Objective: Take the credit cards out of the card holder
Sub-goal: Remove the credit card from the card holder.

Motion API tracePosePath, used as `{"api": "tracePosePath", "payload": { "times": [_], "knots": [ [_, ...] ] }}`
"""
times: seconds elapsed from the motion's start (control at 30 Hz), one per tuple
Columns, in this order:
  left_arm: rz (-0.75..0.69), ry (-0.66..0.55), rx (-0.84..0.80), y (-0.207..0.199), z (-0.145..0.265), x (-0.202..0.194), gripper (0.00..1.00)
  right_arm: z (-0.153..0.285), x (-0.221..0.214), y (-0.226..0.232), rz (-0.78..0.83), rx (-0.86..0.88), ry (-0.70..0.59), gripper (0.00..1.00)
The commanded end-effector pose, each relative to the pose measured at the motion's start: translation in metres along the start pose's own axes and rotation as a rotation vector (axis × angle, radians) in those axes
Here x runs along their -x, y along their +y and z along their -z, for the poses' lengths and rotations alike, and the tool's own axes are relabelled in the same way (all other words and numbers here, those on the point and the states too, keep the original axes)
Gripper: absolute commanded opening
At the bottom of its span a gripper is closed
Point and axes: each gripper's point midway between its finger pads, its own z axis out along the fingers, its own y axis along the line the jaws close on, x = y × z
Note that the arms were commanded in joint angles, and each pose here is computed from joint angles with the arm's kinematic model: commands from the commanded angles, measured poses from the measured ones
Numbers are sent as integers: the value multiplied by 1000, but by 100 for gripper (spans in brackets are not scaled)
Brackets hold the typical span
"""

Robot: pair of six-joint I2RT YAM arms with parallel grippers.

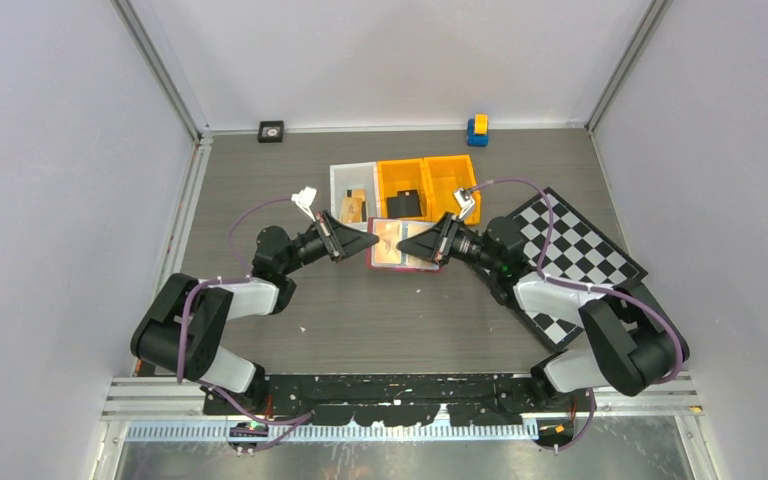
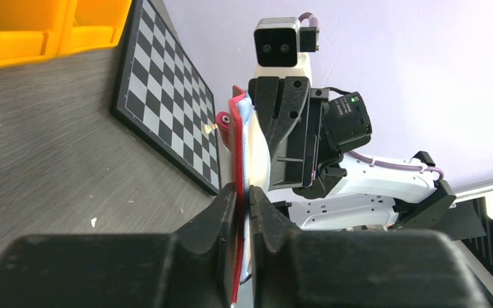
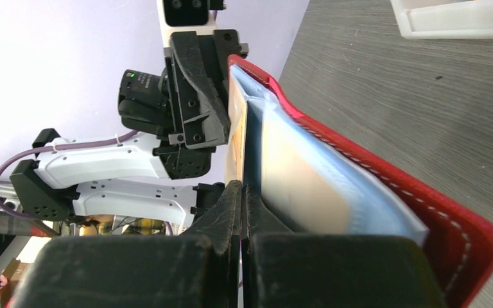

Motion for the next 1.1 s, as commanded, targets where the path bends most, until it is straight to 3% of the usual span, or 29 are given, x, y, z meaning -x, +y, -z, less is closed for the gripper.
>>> {"api": "tracePosePath", "payload": {
  "times": [0.0, 0.13, 0.23, 0.43, 0.53, 0.73, 0.9, 1.07],
  "knots": [
    [-46, 50, -45, -11, -4, -7, 20, 4, 7, 36, 97, 92, -31, 0],
    [-50, 51, -34, -8, -4, -8, 28, 3, 8, 29, 97, 51, -30, 1],
    [-54, 47, -37, -9, -4, -6, 18, 1, 8, 18, 89, 2, -26, 1],
    [-70, 21, -53, -15, 2, 0, 10, 5, 17, -6, 63, -112, -59, 0],
    [-74, 12, -58, -18, 4, 2, 2, 8, 21, -9, 49, -115, -75, 0],
    [-70, -1, -76, -22, 7, 6, 11, 10, 24, -10, 32, -103, -87, 1],
    [-63, -8, -71, -19, 8, 8, 0, 11, 25, -10, 33, -99, -91, 1],
    [-57, -41, -34, -12, 17, 17, 0, 24, 38, -31, 29, -209, -151, 0]
  ]
}}
